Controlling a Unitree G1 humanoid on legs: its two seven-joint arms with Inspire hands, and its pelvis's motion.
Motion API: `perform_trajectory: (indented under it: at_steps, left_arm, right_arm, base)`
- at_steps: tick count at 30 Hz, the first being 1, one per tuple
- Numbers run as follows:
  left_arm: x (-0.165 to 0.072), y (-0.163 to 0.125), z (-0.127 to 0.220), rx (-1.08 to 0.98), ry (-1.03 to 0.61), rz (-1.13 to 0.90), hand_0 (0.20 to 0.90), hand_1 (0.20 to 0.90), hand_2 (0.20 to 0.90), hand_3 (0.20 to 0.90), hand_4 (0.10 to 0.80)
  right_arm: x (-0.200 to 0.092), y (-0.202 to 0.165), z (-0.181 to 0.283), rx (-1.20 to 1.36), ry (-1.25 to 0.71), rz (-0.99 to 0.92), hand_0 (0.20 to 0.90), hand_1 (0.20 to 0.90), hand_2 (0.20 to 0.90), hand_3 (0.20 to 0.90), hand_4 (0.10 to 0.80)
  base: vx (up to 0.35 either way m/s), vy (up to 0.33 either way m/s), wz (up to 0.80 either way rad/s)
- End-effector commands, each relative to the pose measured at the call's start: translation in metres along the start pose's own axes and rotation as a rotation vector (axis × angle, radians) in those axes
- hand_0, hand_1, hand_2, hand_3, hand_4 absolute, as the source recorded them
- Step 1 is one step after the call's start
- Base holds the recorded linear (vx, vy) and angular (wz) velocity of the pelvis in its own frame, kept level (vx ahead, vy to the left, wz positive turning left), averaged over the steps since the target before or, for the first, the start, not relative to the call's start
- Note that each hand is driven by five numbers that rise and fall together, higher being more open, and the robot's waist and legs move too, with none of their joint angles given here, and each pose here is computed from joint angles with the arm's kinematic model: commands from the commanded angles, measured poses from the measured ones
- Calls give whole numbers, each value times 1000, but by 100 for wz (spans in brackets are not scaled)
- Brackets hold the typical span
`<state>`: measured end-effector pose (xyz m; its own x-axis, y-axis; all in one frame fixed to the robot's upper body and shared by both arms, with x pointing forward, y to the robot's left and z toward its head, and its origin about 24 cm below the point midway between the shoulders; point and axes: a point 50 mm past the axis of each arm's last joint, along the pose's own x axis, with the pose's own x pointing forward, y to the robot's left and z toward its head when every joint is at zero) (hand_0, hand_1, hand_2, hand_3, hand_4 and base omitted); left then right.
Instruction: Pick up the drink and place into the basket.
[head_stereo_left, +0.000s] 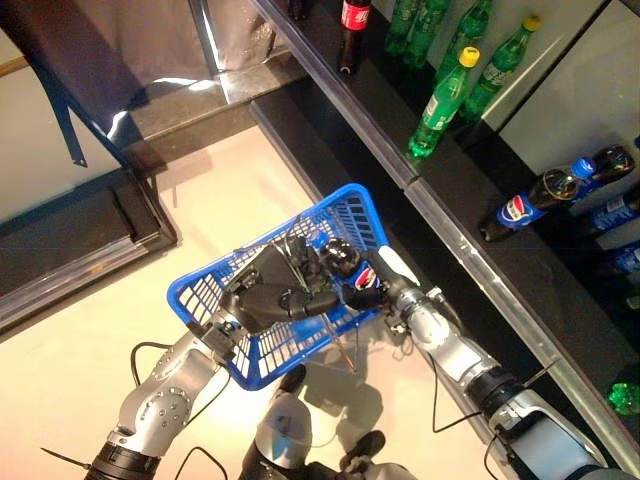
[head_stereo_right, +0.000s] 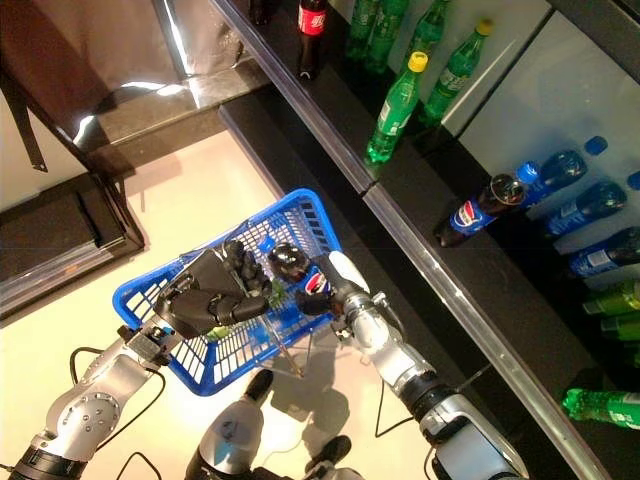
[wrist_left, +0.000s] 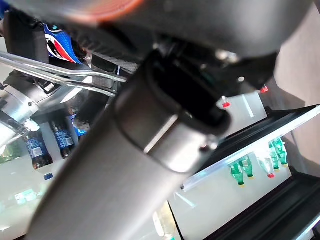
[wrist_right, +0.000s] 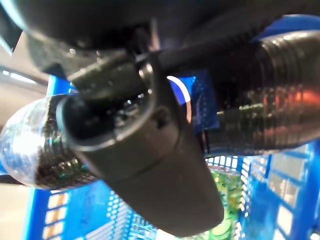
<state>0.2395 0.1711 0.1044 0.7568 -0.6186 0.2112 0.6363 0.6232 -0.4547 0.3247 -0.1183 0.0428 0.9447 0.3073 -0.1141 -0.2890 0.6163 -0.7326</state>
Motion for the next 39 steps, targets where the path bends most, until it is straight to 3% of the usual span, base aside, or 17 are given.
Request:
perform_trajectory:
  at_steps: [1,19,39]
  left_arm:
    - [22,-111,56,20,-419,-804,300,300,300,200,100]
    - [29,-130,36,-26,-300,-991,300,300,300,200,100]
    - [35,-146,38,2,-291,-1127,300,300,300,200,100]
  right_arm:
    - [8,17,36,-138,-180,29,300,300,300,200,100]
    - [18,4,77,-485,-374,53,300,300,300,200,100]
    - [25,22,80,-479,-343,129,300,300,300,200,100]
  base:
    - [0,0,0]
    - [0,0,0]
    - [2,0,0]
